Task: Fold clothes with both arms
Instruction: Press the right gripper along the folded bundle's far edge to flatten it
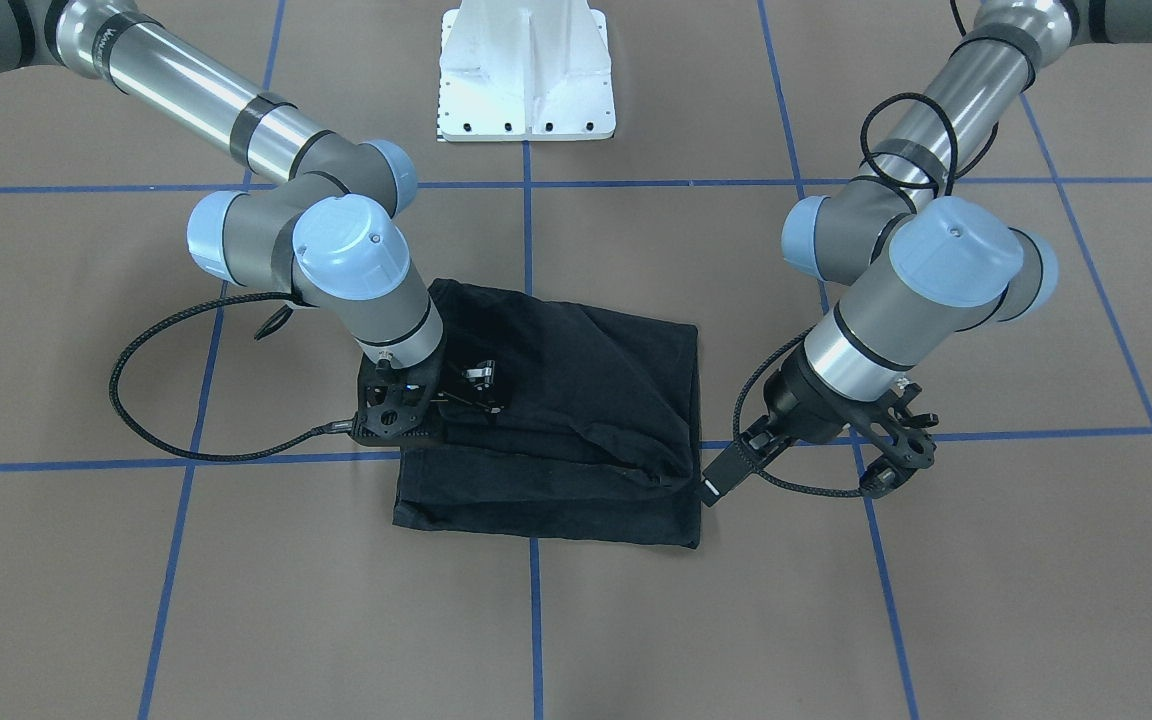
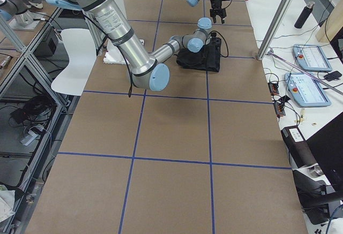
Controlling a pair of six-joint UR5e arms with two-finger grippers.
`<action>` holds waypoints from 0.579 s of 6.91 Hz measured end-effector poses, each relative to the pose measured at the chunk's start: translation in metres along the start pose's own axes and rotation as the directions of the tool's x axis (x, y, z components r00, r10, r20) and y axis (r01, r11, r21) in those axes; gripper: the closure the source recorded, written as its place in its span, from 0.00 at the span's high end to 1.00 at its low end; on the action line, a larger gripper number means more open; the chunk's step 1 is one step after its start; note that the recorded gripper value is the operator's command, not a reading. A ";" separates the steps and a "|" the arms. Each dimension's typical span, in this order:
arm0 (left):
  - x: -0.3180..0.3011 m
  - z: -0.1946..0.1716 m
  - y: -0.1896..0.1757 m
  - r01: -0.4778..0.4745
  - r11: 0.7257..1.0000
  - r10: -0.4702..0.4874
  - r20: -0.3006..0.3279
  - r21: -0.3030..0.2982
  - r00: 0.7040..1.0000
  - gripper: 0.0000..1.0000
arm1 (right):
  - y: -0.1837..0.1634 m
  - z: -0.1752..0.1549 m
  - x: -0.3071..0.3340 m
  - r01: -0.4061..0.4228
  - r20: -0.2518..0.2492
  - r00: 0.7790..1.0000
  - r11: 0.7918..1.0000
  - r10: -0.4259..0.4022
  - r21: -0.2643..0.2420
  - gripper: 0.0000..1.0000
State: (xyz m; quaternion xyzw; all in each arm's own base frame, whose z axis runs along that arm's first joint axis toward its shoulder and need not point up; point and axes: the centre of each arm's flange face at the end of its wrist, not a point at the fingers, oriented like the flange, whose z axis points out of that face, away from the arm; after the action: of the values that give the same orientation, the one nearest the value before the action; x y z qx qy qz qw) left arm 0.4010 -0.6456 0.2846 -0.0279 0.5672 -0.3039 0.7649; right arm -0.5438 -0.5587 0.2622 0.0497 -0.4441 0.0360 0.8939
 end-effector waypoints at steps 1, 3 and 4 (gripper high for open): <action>0.000 0.000 0.000 0.000 1.000 0.000 0.000 0.000 1.000 1.00 | 0.004 0.003 -0.001 0.014 0.001 1.000 1.000 -0.014 -0.008 0.72; 0.000 0.000 -0.001 0.001 1.000 -0.001 0.000 0.001 1.000 1.00 | 0.015 0.012 0.000 0.035 -0.004 0.999 0.999 -0.036 -0.025 0.66; -0.002 0.000 -0.001 0.002 1.000 -0.002 0.002 0.001 1.000 1.00 | 0.018 0.015 0.001 0.040 -0.008 0.999 0.999 -0.040 -0.030 0.64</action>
State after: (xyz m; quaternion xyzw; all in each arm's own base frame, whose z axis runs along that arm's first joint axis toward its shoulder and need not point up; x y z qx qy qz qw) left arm 0.4003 -0.6457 0.2870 -0.0284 0.5662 -0.3048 0.7653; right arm -0.5566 -0.5426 0.2733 0.0453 -0.4397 0.0117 0.8969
